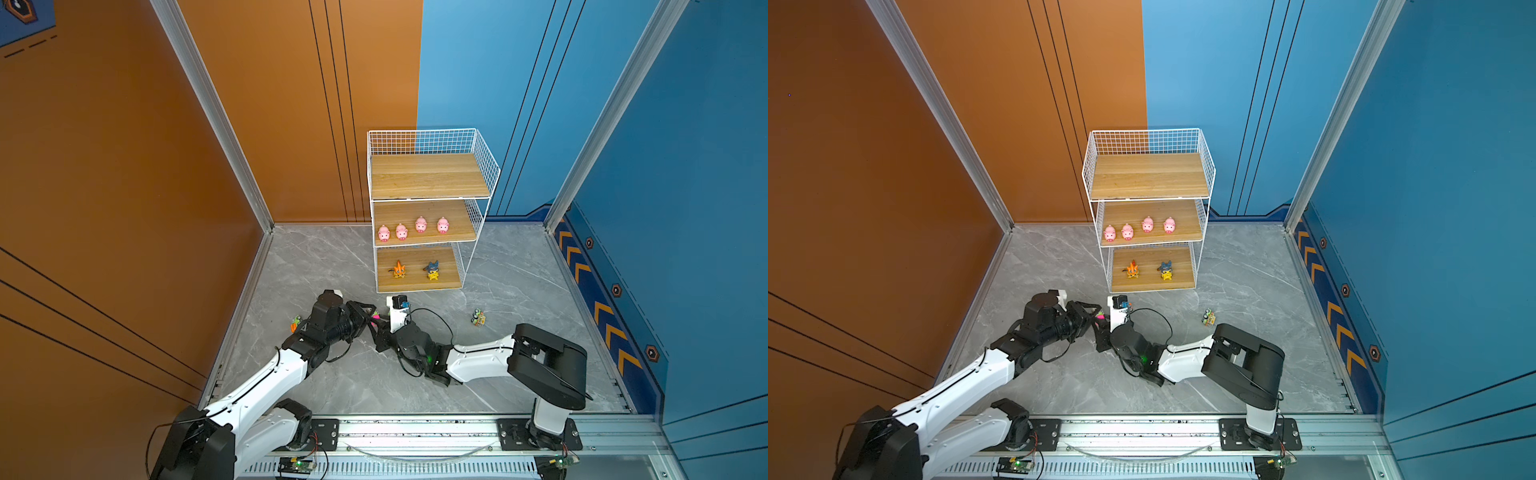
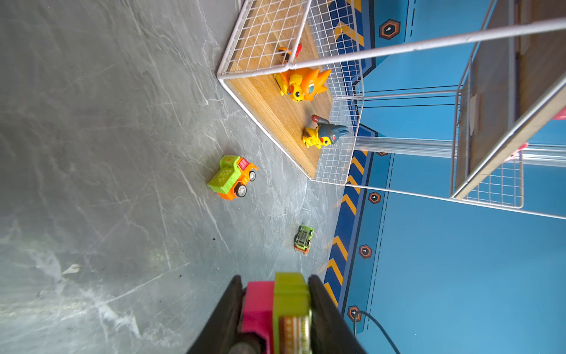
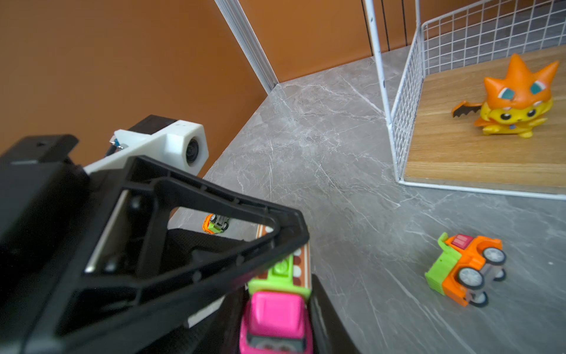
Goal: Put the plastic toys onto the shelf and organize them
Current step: 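Close the right gripper on the pink car while the left gripper opens, then lift the pink car with the right gripper while the left arm draws back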
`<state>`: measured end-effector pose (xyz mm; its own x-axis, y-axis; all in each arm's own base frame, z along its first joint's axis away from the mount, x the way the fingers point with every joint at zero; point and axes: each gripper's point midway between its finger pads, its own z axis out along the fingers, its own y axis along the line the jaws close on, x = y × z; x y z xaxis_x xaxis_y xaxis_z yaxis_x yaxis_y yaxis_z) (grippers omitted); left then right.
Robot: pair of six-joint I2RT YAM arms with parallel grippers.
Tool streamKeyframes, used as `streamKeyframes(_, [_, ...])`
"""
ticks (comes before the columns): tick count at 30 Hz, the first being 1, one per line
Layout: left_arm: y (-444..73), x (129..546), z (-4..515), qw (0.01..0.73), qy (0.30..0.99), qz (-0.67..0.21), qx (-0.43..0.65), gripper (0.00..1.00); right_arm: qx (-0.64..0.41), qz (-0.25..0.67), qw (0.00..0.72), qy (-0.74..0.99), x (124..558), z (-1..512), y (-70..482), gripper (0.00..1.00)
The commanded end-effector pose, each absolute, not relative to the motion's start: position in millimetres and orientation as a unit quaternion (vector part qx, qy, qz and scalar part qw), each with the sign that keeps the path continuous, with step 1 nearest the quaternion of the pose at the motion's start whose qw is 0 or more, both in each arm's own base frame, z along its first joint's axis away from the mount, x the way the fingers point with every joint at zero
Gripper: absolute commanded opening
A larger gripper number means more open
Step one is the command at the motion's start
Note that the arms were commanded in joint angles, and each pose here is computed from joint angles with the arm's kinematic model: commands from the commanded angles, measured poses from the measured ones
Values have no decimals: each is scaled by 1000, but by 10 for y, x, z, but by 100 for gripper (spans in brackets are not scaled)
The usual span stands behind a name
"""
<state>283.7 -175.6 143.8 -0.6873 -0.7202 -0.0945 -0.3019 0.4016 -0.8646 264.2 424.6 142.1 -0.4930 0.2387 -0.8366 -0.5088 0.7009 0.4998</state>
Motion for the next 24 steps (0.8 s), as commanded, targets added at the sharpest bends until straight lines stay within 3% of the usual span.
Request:
streamKeyframes(1, [-1769, 2770, 1459, 228, 806, -452, -307, 39, -88, 354, 501, 785, 2764, 1324, 4204, 25])
streamKeyframes(11, [-1576, 2708, 1358, 240, 828, -409, -300, 73, -146, 333, 494, 790, 2525, 1114, 4112, 19])
streamKeyframes(17, [-1270, 2687, 1314, 242, 878, -316, -268, 83, -220, 276, 496, 793, 2263, 848, 4081, 19])
streamKeyframes(24, [-943, 2878, 1606, 260, 906, -246, -224, 90, -272, 252, 501, 782, 2089, 582, 4194, 20])
